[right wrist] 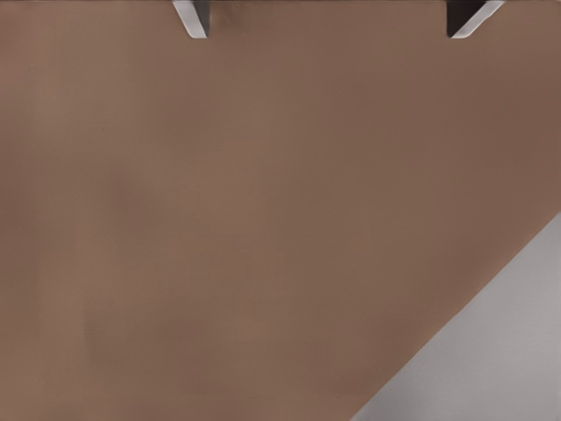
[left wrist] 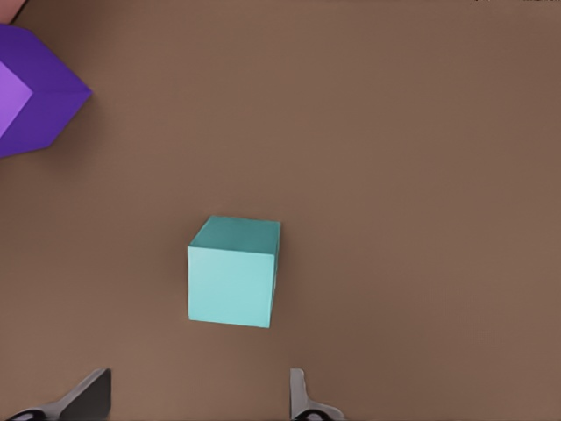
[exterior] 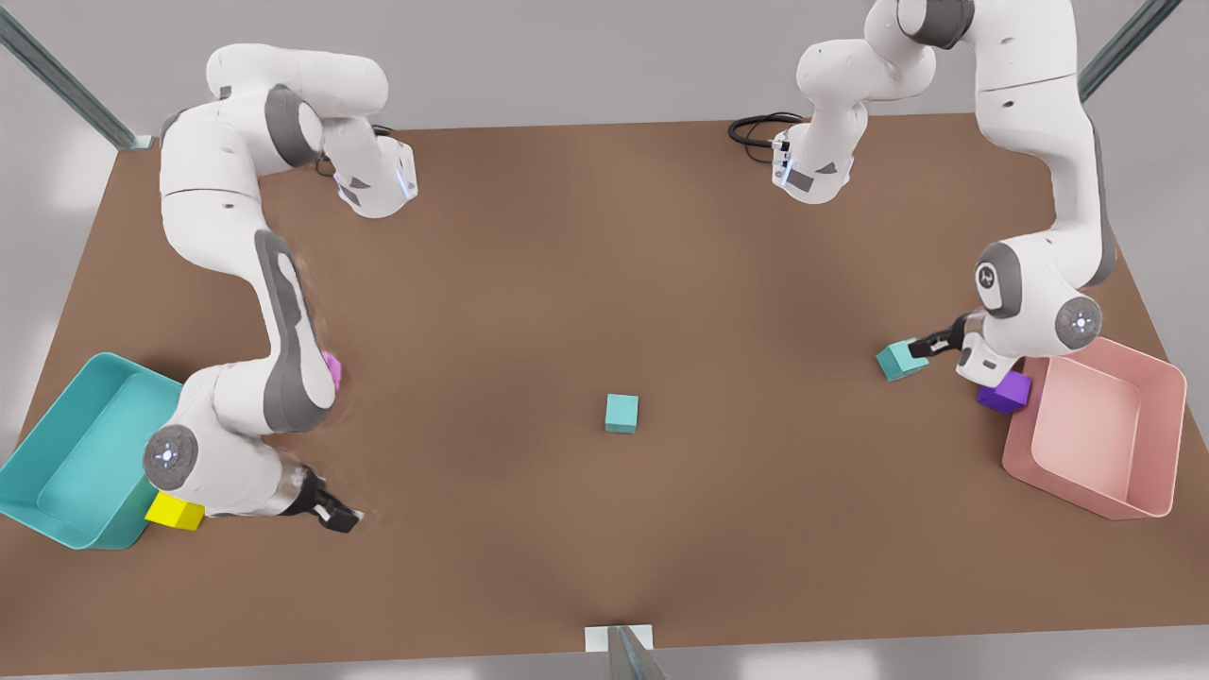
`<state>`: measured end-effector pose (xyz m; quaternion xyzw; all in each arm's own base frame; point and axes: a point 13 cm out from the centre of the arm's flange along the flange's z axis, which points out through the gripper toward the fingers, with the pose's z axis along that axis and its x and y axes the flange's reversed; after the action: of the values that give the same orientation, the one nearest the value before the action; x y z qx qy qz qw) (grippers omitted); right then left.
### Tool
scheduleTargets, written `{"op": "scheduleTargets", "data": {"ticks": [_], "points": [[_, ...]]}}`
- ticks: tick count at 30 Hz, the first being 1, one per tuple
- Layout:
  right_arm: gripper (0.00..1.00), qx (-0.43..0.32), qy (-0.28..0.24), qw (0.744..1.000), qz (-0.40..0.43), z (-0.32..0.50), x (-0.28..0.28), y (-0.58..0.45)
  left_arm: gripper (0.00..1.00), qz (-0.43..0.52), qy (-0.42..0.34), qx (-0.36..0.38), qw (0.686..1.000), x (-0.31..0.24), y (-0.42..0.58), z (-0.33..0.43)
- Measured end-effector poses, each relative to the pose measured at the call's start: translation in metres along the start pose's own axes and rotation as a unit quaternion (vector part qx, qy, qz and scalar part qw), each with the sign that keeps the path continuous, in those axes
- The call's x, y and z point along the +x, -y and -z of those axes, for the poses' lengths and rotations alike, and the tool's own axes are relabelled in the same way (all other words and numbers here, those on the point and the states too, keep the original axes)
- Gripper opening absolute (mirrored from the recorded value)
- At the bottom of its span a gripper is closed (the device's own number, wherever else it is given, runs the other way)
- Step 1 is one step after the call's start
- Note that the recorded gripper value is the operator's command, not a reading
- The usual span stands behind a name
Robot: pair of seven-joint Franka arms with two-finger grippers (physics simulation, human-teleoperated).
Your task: Stack the two blue cubes on top of each other
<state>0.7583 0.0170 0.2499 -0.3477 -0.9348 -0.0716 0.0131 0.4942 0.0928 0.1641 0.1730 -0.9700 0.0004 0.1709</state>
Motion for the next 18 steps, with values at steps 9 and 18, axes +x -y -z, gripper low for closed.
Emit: {"op": "scheduleTargets", "data": {"ticks": [9, 18], "points": [[1.00, 0.088, 0.062, 0.978, 0.178, 0.324, 0.136, 0.127, 1.00, 0.045, 0.011, 0.039, 0.998, -0.010, 0.000, -0.062], [1.00, 0.116, -0.011, 0.927, 0.355, 0.276, 0.230, 0.083, 1.00, 0.006, 0.012, 0.015, 1.000, -0.014, -0.010, -0.092]]}}
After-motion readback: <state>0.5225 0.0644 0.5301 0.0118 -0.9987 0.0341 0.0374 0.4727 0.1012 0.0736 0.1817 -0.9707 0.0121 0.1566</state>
